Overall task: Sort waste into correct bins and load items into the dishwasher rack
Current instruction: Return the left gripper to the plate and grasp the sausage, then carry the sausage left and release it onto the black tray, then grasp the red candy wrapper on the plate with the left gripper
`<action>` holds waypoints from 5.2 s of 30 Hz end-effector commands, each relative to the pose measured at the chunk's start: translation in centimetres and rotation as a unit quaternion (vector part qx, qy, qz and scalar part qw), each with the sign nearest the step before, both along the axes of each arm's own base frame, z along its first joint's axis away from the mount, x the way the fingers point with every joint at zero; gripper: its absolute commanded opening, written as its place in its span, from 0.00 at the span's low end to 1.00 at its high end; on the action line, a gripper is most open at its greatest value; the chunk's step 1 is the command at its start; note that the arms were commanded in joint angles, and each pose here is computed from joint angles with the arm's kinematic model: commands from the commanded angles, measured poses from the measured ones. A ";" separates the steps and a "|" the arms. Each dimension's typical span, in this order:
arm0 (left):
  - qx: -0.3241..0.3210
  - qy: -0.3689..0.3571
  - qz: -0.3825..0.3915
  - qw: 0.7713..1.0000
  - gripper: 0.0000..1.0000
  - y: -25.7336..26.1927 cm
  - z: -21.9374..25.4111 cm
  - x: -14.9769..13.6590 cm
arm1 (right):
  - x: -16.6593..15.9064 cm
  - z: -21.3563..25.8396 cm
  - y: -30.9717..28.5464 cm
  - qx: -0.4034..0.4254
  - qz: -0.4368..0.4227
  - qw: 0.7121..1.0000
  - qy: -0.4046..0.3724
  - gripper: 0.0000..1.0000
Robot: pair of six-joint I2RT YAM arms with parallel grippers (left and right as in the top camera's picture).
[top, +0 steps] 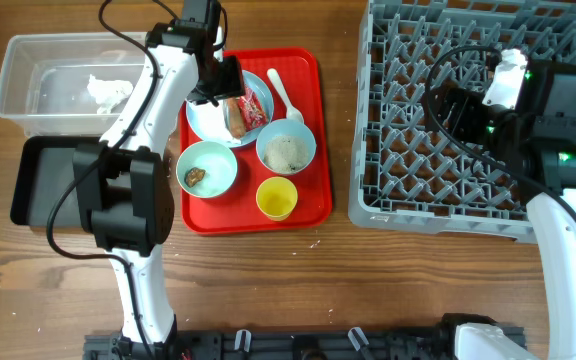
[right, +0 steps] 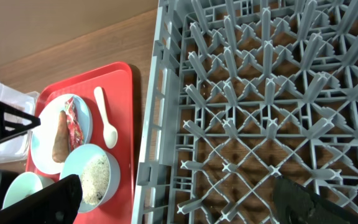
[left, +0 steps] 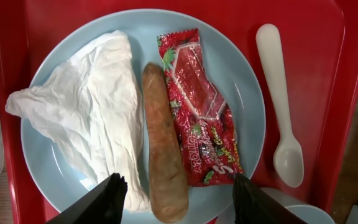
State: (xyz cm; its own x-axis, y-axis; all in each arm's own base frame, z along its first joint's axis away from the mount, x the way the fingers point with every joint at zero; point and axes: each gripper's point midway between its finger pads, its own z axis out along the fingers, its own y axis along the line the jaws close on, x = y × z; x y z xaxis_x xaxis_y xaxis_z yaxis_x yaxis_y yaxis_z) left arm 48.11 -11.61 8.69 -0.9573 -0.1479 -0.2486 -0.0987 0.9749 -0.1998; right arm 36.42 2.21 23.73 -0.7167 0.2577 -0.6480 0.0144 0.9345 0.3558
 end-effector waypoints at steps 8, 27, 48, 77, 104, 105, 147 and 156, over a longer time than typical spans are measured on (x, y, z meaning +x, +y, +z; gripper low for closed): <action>0.084 -0.004 0.133 0.987 0.52 3.8 -3.9 1.8 | 0.2 0.1 0.1 0.006 -0.002 1.000 0.002 1.00; 0.071 -0.010 0.164 0.984 0.04 4.6 -0.3 2.3 | 0.2 0.0 0.0 0.004 -0.003 1.000 0.003 1.00; 0.019 -0.056 0.019 0.998 0.92 3.2 6.7 2.0 | 0.1 0.0 0.0 0.003 -0.002 1.000 0.004 1.00; 0.078 0.040 0.009 0.996 0.18 0.5 -8.0 -0.8 | -0.1 -0.3 0.0 0.004 -0.002 1.000 0.011 1.00; 0.129 0.084 0.689 0.708 0.06 25.2 1.5 -14.8 | -0.1 -0.2 0.0 0.005 -0.003 1.000 0.011 1.00; 0.129 0.084 0.692 0.705 0.07 25.2 0.2 -15.1 | -0.1 -0.3 0.0 0.005 -0.003 1.000 0.011 1.00; 0.067 -0.060 -0.077 0.993 0.87 -2.8 -6.8 0.8 | -0.1 -0.3 0.1 0.015 -0.012 1.000 0.015 1.00; 0.066 -0.063 -0.080 0.993 0.57 -3.4 -9.2 1.5 | -0.6 -0.7 0.1 0.015 -0.012 0.999 0.028 1.00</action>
